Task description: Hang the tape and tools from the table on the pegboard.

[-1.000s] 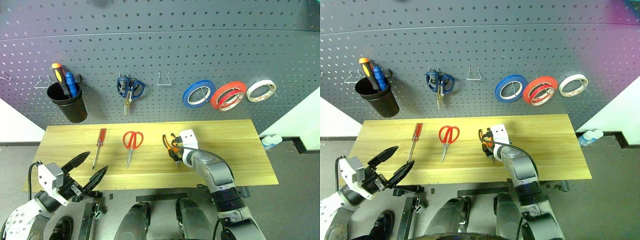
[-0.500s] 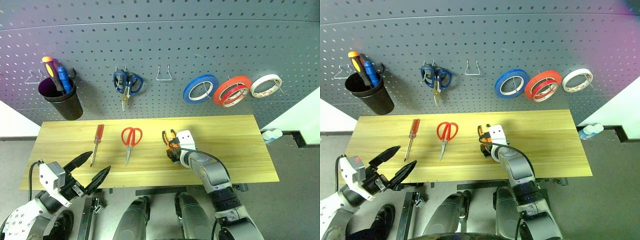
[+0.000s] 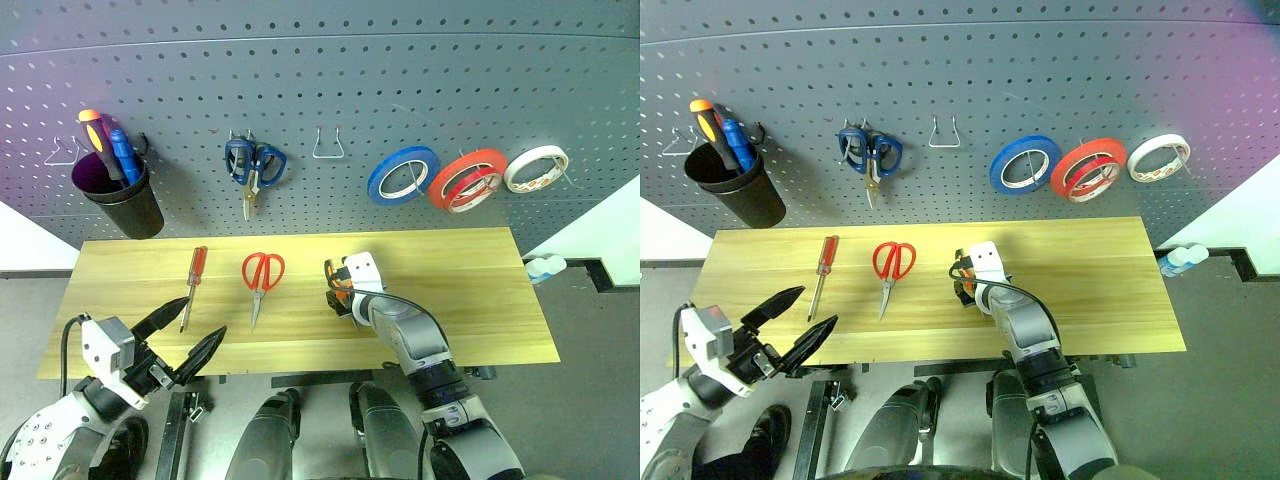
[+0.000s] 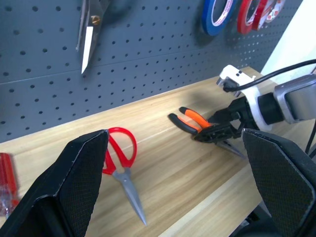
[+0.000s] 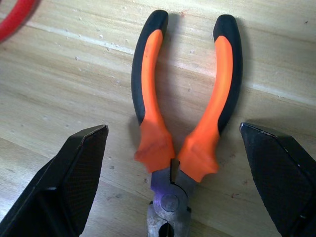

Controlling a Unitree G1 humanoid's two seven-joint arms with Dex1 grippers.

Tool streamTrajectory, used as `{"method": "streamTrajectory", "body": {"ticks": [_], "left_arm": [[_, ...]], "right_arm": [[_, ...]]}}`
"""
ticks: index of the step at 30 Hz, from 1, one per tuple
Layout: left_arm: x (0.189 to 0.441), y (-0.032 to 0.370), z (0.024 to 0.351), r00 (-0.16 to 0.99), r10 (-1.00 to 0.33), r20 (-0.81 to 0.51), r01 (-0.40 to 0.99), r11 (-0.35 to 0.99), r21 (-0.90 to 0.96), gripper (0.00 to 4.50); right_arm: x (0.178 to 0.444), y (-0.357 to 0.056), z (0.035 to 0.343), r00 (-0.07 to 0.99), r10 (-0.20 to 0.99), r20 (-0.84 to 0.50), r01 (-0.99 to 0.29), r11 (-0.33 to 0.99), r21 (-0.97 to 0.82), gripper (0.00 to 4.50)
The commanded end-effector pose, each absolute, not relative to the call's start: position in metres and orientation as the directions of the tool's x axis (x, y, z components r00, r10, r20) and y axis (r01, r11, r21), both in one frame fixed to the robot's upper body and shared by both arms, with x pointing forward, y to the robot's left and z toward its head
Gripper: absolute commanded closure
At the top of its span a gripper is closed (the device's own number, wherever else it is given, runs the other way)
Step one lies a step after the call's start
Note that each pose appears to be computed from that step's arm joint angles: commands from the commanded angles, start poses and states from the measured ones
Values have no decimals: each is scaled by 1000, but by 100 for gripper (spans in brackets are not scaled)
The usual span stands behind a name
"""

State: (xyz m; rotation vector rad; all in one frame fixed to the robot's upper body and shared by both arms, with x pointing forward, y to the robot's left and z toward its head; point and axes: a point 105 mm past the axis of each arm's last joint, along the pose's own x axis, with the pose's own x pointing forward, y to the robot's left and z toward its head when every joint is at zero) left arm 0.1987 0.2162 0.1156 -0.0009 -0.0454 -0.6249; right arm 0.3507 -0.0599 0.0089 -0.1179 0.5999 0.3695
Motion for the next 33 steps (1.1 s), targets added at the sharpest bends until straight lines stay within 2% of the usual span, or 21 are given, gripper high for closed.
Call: {"method": "streamTrajectory", "body": {"ticks": [1, 8, 11, 16, 17, 20, 22, 25, 27, 32, 33], "left_arm": [[197, 213, 122, 805, -591, 56, 591, 806, 29, 0], [197, 211, 124, 805, -591, 59, 590, 807, 36, 0], [196, 210, 126, 806, -589, 60, 587, 808, 41, 0], [197, 211, 129, 809, -584, 62, 582, 812, 45, 0], [197, 211, 129, 810, -584, 59, 582, 812, 51, 0], [198, 211, 129, 811, -581, 65, 580, 814, 43, 0], [198, 211, 129, 809, -584, 63, 582, 812, 41, 0], [198, 211, 128, 808, -586, 63, 585, 810, 39, 0], [199, 211, 128, 808, -586, 63, 585, 810, 38, 0], [202, 209, 126, 803, -592, 68, 591, 806, 40, 0], [203, 209, 126, 803, -593, 69, 591, 806, 40, 0]], "right_arm": [[354, -56, 12, 771, 302, -561, -381, 924, -26, 2], [357, -51, 9, 769, 281, -574, -358, 933, -23, 2], [356, -50, 4, 762, 272, -587, -370, 928, -51, 61], [355, -57, 0, 757, 236, -609, -373, 922, -106, 227], [355, -58, -1, 757, 232, -611, -370, 923, -109, 238], [355, -58, 0, 760, 238, -605, -389, 912, -129, 238], [352, -53, -2, 736, 271, -621, -381, 923, -48, 238], [355, -56, 2, 756, 263, -600, -409, 905, -120, 238], [355, -55, 3, 756, 281, -591, -415, 904, -102, 238], [362, -58, 23, 790, 319, -523, -414, 908, -70, 238], [360, -56, 28, 787, 355, -505, -421, 907, -19, 238]]}}
